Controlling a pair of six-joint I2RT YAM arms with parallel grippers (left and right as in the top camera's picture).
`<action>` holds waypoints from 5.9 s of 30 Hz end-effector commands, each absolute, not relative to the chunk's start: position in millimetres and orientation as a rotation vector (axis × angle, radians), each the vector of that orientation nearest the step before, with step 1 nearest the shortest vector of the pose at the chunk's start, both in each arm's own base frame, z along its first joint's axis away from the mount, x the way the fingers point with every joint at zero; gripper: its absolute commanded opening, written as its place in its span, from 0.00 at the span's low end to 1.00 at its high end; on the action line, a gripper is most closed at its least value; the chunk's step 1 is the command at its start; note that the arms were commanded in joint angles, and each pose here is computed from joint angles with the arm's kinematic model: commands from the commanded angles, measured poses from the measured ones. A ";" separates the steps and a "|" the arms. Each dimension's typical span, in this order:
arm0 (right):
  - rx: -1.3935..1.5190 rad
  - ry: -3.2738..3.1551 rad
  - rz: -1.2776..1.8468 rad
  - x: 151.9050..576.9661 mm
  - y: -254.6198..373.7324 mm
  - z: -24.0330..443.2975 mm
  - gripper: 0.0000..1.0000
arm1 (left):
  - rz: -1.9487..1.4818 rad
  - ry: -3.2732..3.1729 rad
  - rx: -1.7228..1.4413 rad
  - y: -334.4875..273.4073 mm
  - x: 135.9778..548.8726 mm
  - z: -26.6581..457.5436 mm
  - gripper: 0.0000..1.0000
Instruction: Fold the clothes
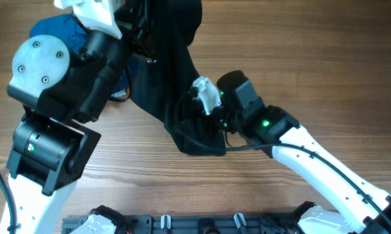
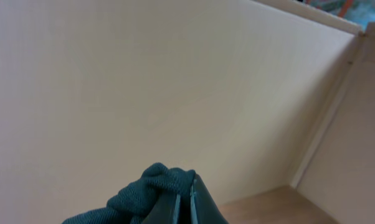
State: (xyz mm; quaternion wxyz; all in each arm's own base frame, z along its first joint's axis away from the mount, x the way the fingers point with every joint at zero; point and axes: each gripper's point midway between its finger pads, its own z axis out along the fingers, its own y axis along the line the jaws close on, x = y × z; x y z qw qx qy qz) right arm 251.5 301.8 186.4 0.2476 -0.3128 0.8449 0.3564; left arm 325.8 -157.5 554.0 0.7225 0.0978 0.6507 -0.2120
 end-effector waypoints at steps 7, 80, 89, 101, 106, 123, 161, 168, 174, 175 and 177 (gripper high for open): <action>-0.405 2.383 0.567 305.2 273.8 167.5 0.70 | -0.447 1.306 0.170 -147.8 294.1 596.7 0.04; 0.774 2.641 -0.074 419.0 -118.2 165.2 0.80 | 0.037 2.236 0.157 -149.2 509.0 251.1 1.00; 0.841 2.983 0.195 339.8 -85.6 84.1 0.77 | -0.068 2.829 0.073 -127.5 396.4 159.1 0.98; 0.853 3.157 0.361 281.1 -51.8 25.6 0.76 | -0.186 3.142 0.067 -119.5 305.7 11.1 0.77; 0.861 3.173 0.362 277.2 -50.9 26.3 0.76 | -0.184 3.146 0.066 -116.5 297.1 -6.4 0.41; 0.924 3.097 0.588 269.5 -40.6 4.8 0.57 | -0.026 3.095 -0.315 -25.6 286.1 100.2 0.04; 1.157 2.920 0.652 276.6 -82.3 12.8 0.73 | -0.770 3.182 0.033 -198.6 244.1 42.1 0.85; 1.119 2.945 0.659 272.9 -80.4 13.4 0.71 | -0.789 3.321 -0.092 -223.3 228.7 -0.4 0.17; 1.102 2.958 0.656 270.8 -80.1 13.5 0.71 | -0.603 3.338 -0.249 -163.2 236.7 33.4 0.04; 1.098 2.961 0.658 270.5 -79.9 13.6 0.72 | -0.548 3.319 -0.280 -147.7 240.8 41.8 0.04; 1.095 2.963 0.659 270.2 -79.5 13.7 0.73 | -0.443 3.262 -0.364 -118.2 248.3 56.6 0.04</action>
